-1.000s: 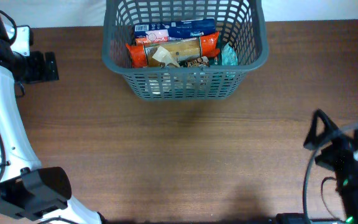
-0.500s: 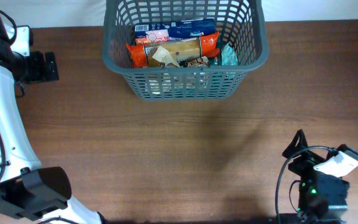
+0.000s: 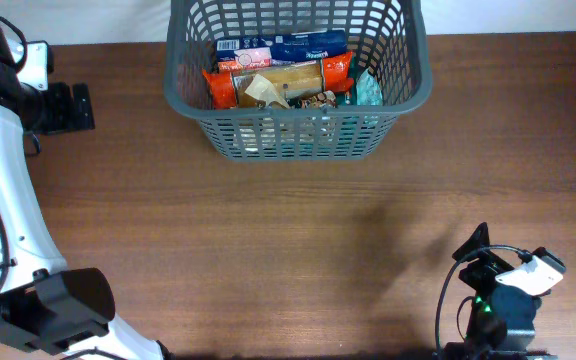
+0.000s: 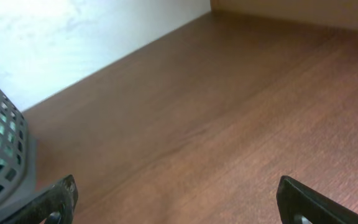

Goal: Pack container

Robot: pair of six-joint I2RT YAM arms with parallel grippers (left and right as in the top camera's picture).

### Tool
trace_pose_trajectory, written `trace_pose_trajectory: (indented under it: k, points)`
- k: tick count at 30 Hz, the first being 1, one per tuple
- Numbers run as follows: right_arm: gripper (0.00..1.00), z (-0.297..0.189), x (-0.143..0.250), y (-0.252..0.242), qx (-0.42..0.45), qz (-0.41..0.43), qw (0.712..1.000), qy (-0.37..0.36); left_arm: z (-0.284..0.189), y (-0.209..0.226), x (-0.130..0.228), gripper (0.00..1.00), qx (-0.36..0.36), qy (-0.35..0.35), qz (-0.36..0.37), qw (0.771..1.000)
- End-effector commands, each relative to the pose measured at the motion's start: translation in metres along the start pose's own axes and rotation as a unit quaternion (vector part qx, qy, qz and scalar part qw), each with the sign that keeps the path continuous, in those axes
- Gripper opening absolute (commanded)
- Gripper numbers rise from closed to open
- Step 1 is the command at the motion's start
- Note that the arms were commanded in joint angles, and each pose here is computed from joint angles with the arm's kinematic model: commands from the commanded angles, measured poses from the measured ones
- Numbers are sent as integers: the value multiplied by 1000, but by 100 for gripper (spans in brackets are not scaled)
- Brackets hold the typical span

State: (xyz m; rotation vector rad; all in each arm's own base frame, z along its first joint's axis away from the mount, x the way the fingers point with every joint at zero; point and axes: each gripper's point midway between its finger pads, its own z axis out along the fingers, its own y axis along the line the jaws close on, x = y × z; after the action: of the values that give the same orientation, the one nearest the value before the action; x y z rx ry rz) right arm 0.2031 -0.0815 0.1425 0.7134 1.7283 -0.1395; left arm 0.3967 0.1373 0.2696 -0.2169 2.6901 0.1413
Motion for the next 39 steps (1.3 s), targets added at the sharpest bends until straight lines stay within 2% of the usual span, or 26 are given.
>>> trace_pose_trajectory:
  k: [1, 20, 24, 29, 35, 37, 39]
  points:
    - [99, 6, 11, -8, 17, -1, 1000, 3, -2, 1, 1, 99, 3, -2, -7, 1000]
    - [99, 6, 10, -7, 14, 1, 1000, -1, -2, 1, 1, 99, 2, -1, -7, 1000]
    - [99, 6, 10, -7, 14, 1, 1000, -1, -31, -11, 4, 99, 3, -31, 5, 1000]
    - [99, 6, 10, -7, 14, 1, 1000, -1, -77, -46, 35, 99, 19, -65, 43, 997]
    - [99, 6, 10, -7, 14, 1, 1000, -1, -96, -86, 115, 99, 50, -66, 99, 992]
    - [99, 6, 10, -7, 14, 1, 1000, -1, -94, -92, 124, 99, 54, -107, 104, 987]
    - [99, 6, 10, -7, 14, 1, 1000, -1, -95, -109, 126, 99, 94, -170, 92, 977]
